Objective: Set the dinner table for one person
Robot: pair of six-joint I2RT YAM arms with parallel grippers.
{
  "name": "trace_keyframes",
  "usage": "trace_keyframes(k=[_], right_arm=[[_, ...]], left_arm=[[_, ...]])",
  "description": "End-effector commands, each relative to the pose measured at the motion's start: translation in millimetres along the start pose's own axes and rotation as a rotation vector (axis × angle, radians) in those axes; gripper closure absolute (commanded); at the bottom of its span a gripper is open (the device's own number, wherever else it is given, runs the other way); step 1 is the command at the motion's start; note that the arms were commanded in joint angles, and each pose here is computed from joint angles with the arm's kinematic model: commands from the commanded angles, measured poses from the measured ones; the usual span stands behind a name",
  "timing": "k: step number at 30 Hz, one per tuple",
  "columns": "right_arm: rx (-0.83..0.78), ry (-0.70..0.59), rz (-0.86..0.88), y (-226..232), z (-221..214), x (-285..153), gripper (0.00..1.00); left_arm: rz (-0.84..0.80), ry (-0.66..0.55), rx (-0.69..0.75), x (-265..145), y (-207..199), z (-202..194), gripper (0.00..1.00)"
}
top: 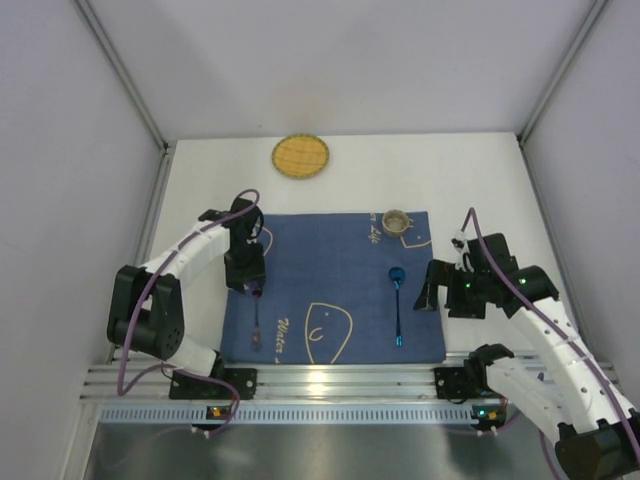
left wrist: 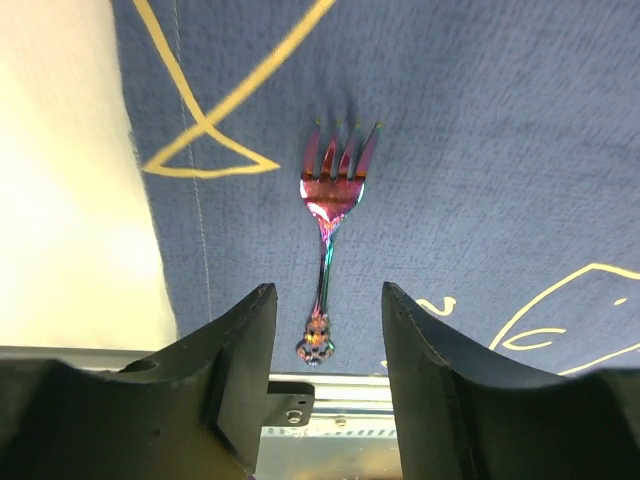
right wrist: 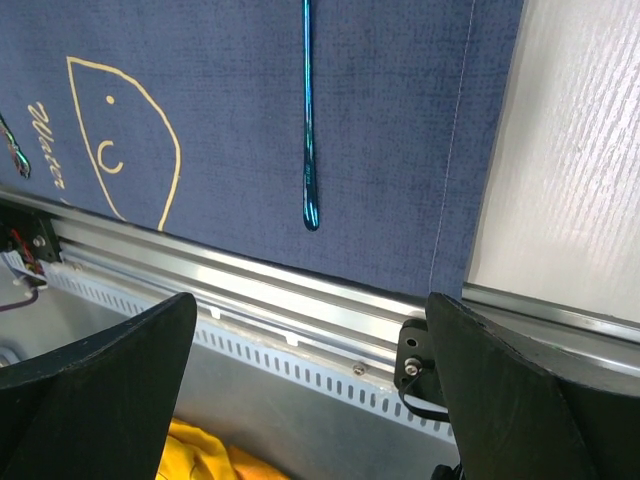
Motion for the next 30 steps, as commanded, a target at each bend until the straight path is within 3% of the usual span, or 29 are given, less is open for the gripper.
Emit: trace_keyframes(k=[1,4,11,16,20,23,27,30], right_arm=[[-0.033,-0.045,0.017,2,10,3,0.02],[-0.035,-0.036,0.016,2,14,5,0.02],[-0.054,-0.029,-0.032,0,31,5,0.02],[-0.072,-0.036,-0.077,1,48,-1,0.02],[-0.081,-0.033,-0.152,-2,57,-4,0.02],[-0.072,-0.031,-0.194,-5,62,-6,0.01],[-0.057,-0.024,-0.236,-7,68,-5,0.01],[-0.047,-0.017,-0.273,-10,72,-5,0.01]], left_arm=[[0.051,-0.020,0.031,-12,-4,10,0.47],[0.050,-0.053,0.041,-23,-13,24,0.47],[-0.121,-0.168,0.030,-47,-74,87,0.50],[-0.234,-0.133,0.001,-24,-124,135,0.53],[-0.414,-0.184,-0.101,-11,-154,179,0.53],[-0.507,-0.155,-0.251,13,-150,199,0.53],[-0.678,-0.281,-0.357,23,-149,228,0.52],[-0.682,-0.330,-0.383,30,-150,243,0.52]])
Point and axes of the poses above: each gripper's point midway between its finger pads, its own x axis out along the fingers, its own y axis along the line the jaws close on, z = x × y, the point moved 10 cm from there along -x, back along the fingers, and after that the axes turned 15 degrees about -x, right-handed, at the moved point
